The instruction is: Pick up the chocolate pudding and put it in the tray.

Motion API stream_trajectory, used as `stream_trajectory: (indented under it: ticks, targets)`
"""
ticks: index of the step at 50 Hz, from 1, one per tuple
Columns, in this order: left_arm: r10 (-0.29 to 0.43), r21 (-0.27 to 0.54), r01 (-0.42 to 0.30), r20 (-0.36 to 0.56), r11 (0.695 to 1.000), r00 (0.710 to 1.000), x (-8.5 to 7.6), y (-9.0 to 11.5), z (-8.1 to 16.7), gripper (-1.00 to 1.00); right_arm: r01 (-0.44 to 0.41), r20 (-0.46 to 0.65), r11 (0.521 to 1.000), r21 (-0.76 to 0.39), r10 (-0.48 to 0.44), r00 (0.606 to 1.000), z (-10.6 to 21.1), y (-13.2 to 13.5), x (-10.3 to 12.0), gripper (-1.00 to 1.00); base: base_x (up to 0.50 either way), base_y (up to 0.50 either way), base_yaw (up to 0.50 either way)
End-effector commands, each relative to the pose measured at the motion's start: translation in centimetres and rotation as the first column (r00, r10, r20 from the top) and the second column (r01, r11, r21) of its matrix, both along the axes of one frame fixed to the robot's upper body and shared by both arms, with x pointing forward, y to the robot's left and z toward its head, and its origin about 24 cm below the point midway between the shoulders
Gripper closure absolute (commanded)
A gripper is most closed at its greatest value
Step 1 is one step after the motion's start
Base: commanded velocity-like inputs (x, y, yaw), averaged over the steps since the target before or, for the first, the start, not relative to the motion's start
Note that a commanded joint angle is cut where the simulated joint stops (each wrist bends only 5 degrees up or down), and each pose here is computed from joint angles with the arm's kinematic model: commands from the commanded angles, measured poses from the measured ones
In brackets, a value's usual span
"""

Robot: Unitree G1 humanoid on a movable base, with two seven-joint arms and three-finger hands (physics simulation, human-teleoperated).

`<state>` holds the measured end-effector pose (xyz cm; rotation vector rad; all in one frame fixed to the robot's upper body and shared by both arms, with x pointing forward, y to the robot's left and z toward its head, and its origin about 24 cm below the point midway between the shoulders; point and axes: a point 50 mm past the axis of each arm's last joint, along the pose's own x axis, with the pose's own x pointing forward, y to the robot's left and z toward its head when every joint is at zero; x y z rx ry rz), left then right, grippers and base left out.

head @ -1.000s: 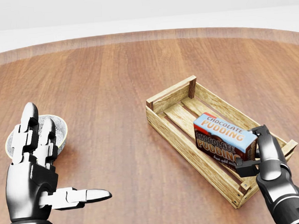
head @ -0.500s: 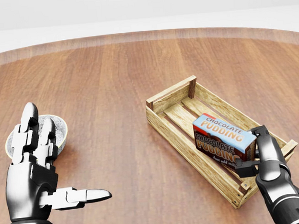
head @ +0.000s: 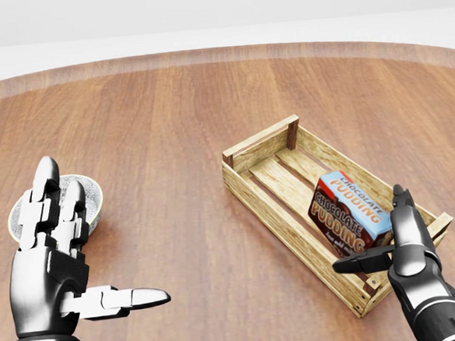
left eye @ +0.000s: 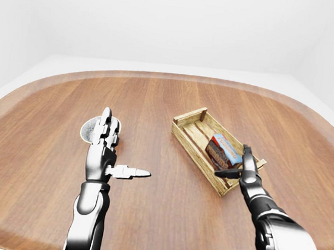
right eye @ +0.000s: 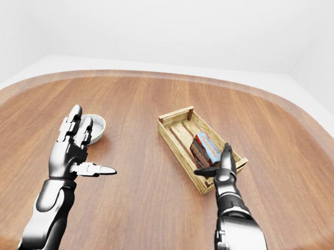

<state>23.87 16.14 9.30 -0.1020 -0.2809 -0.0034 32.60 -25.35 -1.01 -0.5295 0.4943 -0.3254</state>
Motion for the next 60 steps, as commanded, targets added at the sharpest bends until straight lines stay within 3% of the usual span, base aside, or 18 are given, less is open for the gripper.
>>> stream_trajectory:
  ticks: [1,60]
  targets:
    - [0.002,0.002,-0.002,0.0,1.0,1.0,0.0,0.1,0.0,-1.0,0.033,-0.039,0.999,0.009,-0.032,0.999,-1.0,-0.4,-0.9,-1.0,0.0,0.0,0.0]
    - [0.002,0.003,-0.002,0.009,1.0,1.0,0.0,0.1,0.2,-1.0,0.022,0.031,1.0,-0.019,-0.022,0.999,1.4,-1.0,0.7,-1.0,0.0,0.0,0.0]
